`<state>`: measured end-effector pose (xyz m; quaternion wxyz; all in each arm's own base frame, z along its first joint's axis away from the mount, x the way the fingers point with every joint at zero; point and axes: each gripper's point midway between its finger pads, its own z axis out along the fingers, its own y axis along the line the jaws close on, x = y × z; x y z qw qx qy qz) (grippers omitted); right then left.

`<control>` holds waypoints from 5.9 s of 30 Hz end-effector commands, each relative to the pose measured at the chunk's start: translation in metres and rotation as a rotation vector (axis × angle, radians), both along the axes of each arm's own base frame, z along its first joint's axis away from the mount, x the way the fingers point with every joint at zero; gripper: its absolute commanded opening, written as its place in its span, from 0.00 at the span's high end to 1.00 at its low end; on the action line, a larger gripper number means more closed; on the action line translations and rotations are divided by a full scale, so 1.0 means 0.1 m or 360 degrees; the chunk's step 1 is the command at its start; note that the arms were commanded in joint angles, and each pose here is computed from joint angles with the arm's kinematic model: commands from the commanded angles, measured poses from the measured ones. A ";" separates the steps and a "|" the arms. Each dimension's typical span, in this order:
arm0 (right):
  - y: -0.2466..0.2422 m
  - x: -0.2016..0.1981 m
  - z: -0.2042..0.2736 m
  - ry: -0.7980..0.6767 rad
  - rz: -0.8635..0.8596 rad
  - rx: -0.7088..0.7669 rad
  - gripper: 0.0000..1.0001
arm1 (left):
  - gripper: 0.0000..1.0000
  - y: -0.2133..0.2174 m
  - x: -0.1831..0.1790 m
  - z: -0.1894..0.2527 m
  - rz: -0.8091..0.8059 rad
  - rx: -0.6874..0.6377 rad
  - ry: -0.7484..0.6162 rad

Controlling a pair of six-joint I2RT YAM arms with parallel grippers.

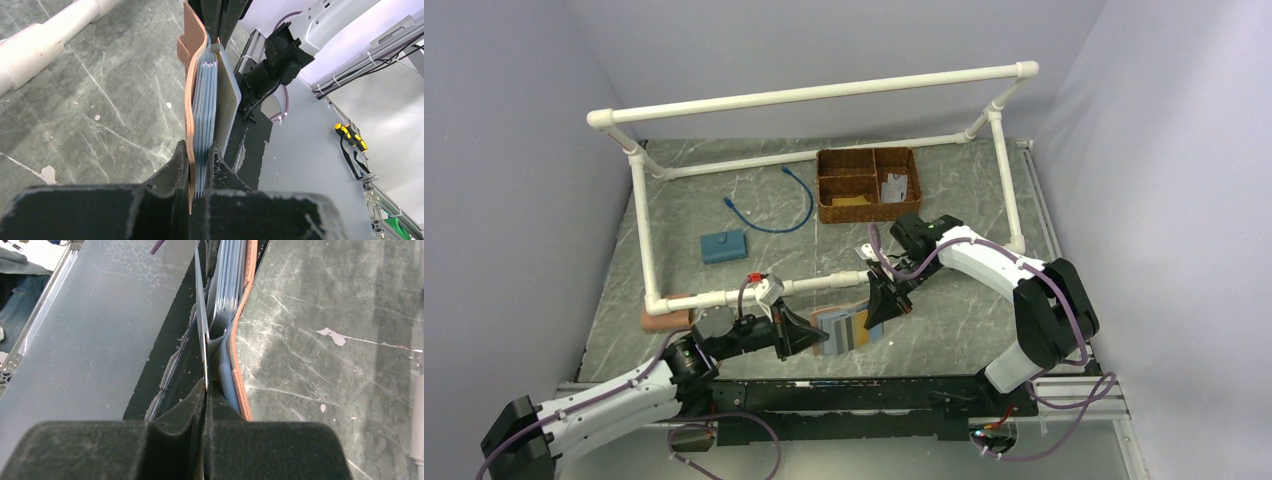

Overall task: Take the credit cards out of the card holder
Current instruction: Remove the credit card from the card holder, then place the credit card in the storage box, then remove the credit card from the card holder.

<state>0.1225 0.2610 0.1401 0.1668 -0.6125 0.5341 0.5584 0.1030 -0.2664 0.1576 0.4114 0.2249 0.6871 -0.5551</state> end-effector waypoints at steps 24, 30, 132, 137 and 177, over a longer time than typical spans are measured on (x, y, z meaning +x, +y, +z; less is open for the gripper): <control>-0.04 0.19 0.00 -0.0154 0.0018 0.0013 1.00 | 1.00 0.11 -0.12 0.27 -0.0039 -0.0132 -0.0050; -0.05 0.20 -0.04 -0.0141 0.0009 -0.0007 1.00 | 1.00 0.12 -0.13 0.26 -0.0039 -0.0143 -0.0049; -0.06 3.93 0.22 -0.1568 -0.0940 -0.1148 0.64 | 1.00 0.13 -0.04 -0.24 -0.0003 0.0129 -0.0009; -0.07 4.06 0.73 -0.1604 -0.1320 -0.1040 0.58 | 1.00 0.12 -0.05 -0.20 0.0004 0.0078 0.0038; 0.09 0.51 -0.30 0.0013 -0.0796 -0.0293 0.61 | 1.00 -0.11 0.33 -0.48 0.0676 0.0411 0.1247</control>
